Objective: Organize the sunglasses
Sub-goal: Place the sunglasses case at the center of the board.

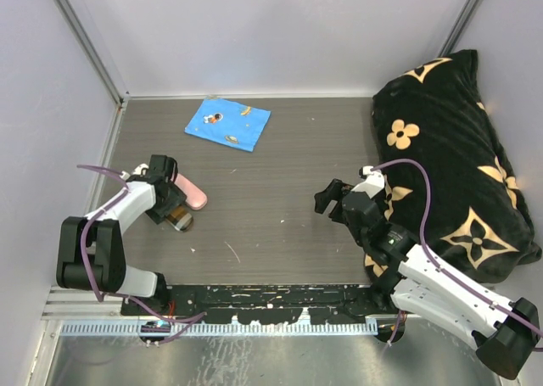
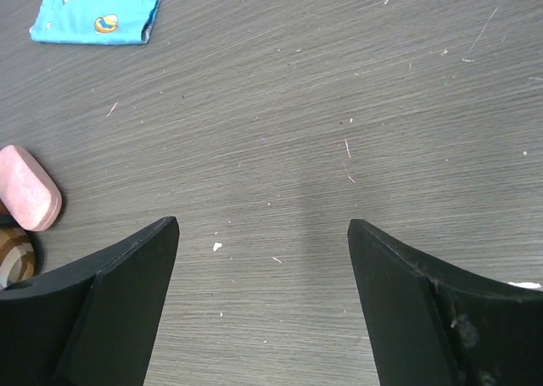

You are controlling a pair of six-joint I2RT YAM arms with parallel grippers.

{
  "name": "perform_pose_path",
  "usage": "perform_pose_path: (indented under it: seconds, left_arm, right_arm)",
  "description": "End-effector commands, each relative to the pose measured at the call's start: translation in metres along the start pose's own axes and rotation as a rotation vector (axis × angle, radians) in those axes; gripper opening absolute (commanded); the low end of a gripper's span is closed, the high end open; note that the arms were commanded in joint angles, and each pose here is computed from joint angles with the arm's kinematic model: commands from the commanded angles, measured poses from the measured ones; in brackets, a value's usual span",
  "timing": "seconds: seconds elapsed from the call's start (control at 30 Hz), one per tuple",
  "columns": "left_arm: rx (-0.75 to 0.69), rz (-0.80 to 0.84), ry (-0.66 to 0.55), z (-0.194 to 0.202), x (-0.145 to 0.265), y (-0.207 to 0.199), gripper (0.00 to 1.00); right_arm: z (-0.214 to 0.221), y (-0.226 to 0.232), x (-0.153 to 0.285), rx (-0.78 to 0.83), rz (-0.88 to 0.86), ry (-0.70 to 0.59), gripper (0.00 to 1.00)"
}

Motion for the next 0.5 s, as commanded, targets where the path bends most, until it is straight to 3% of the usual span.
perform_pose_path:
  seconds: [0.0,0.2,0.33,0.47]
  left_arm:
    - [0.031,0.051,-0.073,-0.018,0.012,-0.006,0.75]
    - [0.039,0.119,-0.124,-0.026,0.045,-0.002,0.99]
    - [0.01,0.237,-0.182,-0.036,0.083,-0.005,0.98]
    - [-0.11,0.461,-0.274,-0.048,0.133,-0.019,0.98]
  right_arm:
    - [-0.025,0.02,0.009,-0.001,-0.046,-0.066,0.88]
    - [-0.041,0.025,0.016,0.03,-0.048,-0.113,0.98]
    - [-0.056,0.027,0.019,0.092,-0.033,-0.167,1.0]
    - [-0.085,0.032,0.029,0.179,-0.026,-0.288,1.0]
Point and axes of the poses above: each gripper's point midway between its finger pads, its own x axis back along the fingers, its own y axis along the line the jaws close on, z = x × y, the point moved 4 cm from there along x, back along the fingers, and after that the axes turned 12 degrees about -x, right-handed, at the moved point
